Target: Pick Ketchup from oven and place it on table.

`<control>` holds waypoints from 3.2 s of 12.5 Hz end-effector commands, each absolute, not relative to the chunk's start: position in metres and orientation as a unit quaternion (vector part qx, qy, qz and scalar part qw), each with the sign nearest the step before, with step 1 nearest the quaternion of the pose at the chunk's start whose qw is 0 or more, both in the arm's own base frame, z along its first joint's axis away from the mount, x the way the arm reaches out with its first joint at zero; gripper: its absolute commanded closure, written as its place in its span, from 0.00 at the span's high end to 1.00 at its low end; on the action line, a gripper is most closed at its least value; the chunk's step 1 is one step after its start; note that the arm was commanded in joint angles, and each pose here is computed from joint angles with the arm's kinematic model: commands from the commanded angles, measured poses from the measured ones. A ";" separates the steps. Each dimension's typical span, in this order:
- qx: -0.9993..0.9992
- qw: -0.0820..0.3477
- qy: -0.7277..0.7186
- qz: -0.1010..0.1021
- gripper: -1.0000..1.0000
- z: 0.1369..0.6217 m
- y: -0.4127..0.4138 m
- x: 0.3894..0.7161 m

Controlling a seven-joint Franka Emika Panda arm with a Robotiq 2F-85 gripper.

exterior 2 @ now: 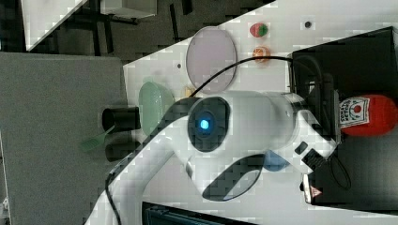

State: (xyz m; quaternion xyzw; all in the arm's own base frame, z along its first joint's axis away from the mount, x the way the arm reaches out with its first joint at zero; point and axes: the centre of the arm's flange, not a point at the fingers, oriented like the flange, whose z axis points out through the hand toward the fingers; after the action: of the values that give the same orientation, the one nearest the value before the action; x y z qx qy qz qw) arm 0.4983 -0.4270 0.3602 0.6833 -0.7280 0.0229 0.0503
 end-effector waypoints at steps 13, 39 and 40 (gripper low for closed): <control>0.896 -0.022 -0.441 -0.045 0.62 0.528 -0.096 0.595; 0.858 0.030 -0.512 -0.023 1.00 0.245 -0.016 0.545; 0.858 0.013 -0.514 -0.007 1.00 0.278 -0.016 0.555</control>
State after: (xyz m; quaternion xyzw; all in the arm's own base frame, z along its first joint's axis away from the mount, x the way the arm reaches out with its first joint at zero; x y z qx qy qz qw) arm 0.5180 -0.0145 0.1983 0.8683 -0.4848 -0.0770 0.0711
